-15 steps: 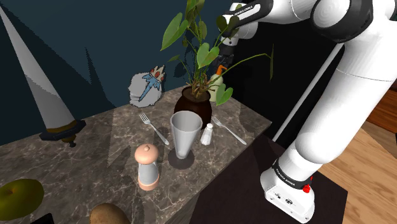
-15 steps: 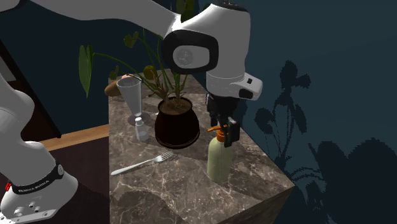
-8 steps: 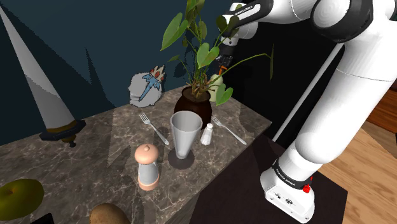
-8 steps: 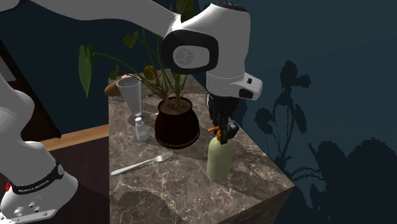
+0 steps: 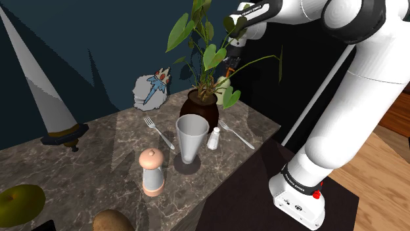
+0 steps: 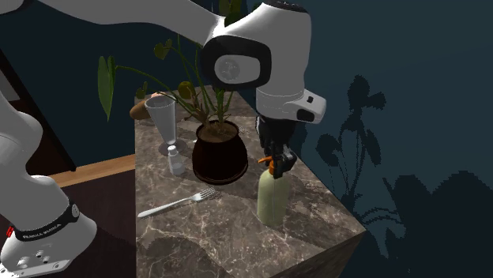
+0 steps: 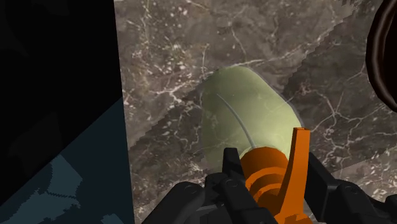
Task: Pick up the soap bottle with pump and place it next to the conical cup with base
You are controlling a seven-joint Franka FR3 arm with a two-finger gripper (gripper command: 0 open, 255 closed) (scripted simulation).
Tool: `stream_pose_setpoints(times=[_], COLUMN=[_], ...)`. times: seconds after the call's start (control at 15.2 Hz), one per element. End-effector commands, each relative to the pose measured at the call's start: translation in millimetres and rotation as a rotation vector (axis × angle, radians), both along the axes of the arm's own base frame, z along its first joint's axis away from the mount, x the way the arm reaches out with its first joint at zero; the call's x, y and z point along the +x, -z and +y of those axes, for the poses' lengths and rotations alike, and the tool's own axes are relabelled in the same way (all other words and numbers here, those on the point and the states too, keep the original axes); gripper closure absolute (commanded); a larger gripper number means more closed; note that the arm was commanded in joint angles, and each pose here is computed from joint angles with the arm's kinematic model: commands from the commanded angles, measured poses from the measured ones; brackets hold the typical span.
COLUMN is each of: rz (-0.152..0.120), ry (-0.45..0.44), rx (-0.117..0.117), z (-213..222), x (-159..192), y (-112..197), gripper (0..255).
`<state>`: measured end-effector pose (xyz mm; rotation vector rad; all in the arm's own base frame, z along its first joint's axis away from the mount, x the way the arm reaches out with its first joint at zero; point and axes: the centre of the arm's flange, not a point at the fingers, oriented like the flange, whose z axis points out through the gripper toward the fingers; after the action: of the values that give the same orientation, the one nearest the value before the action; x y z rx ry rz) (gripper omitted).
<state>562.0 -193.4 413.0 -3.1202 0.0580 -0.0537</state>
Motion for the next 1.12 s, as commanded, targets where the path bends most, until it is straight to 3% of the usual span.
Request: stream_pose_setpoints(times=[0.0, 1.06], rz=[0.0, 0.0], ry=[0.0, 0.0], rx=[0.0, 0.0], z=[0.1, 0.1], x=[0.1, 0.2], y=[-8.0, -92.4], gripper=[255, 255])
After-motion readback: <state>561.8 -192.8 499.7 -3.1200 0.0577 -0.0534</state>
